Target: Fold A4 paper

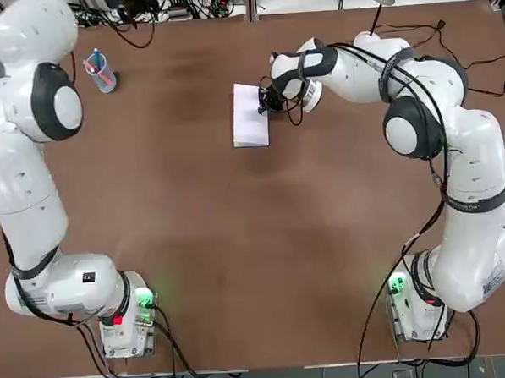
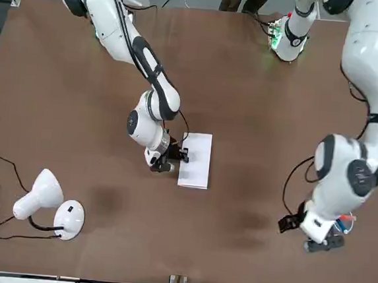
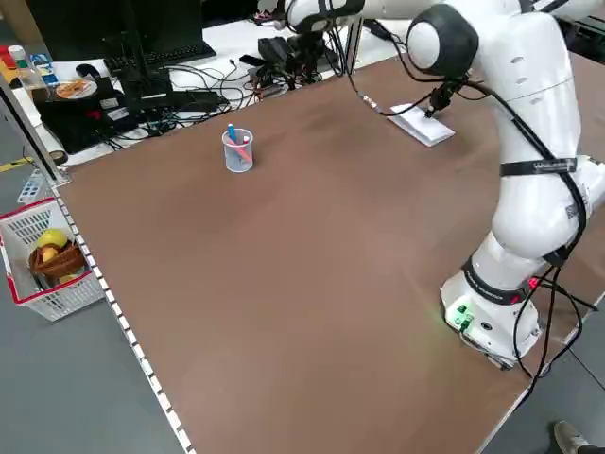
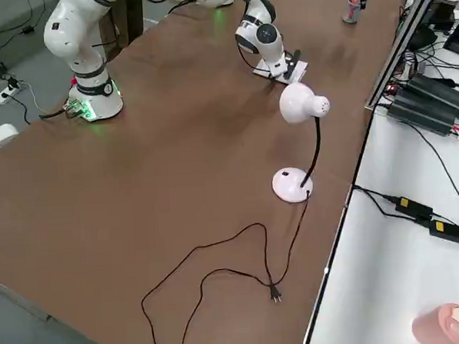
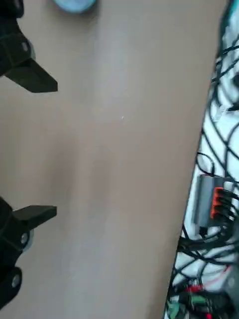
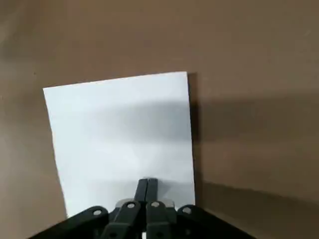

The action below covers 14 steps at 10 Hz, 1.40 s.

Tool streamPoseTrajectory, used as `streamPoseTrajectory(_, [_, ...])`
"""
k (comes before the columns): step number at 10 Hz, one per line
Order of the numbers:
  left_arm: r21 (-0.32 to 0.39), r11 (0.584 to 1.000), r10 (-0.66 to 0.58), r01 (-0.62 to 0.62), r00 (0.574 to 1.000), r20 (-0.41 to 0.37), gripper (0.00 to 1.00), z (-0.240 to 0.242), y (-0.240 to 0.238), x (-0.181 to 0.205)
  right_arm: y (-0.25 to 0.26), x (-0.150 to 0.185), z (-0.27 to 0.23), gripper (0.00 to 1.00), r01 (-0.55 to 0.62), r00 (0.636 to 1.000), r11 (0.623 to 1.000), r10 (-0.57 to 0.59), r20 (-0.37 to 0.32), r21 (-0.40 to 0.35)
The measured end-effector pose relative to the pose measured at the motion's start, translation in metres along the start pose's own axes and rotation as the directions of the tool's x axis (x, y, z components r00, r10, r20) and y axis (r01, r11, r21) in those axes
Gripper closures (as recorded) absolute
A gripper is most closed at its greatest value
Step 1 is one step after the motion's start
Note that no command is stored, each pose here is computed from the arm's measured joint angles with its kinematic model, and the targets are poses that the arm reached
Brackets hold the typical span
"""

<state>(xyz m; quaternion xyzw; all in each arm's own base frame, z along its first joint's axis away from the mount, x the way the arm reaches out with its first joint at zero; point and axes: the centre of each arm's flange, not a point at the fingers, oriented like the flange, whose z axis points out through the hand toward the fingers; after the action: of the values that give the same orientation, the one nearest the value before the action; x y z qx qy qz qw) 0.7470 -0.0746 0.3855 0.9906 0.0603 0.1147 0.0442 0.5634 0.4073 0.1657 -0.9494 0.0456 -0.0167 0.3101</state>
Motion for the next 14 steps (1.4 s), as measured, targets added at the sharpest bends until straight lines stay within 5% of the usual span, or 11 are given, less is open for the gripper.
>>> streamPoseTrajectory(4, [0.012, 0.990, 0.136, -0.138, 0.985, 0.106, 0.00, -0.121, -0.084, -0.020, 0.002, 0.015, 0.005, 0.99, 0.007, 1.000, 1.000, -0.006, -0.020, 0.010])
streamPoseTrajectory(8, [0.023, 0.988, 0.145, -0.154, 0.964, 0.223, 0.00, -0.259, -0.072, -0.081, 0.002, 0.036, 0.003, 0.99, 0.008, 0.998, 1.000, -0.007, -0.056, 0.021])
streamPoseTrajectory(10, [0.087, 0.983, 0.135, -0.161, 0.958, 0.254, 0.00, -0.293, -0.060, -0.108, 0.001, 0.045, 0.000, 0.99, 0.010, 0.997, 1.000, -0.008, -0.074, 0.027])
streamPoseTrajectory(14, [0.086, 0.992, 0.066, -0.089, 0.968, 0.240, 0.00, -0.311, -0.062, -0.126, 0.000, 0.054, -0.001, 0.99, 0.012, 0.996, 0.999, -0.009, -0.090, 0.034])
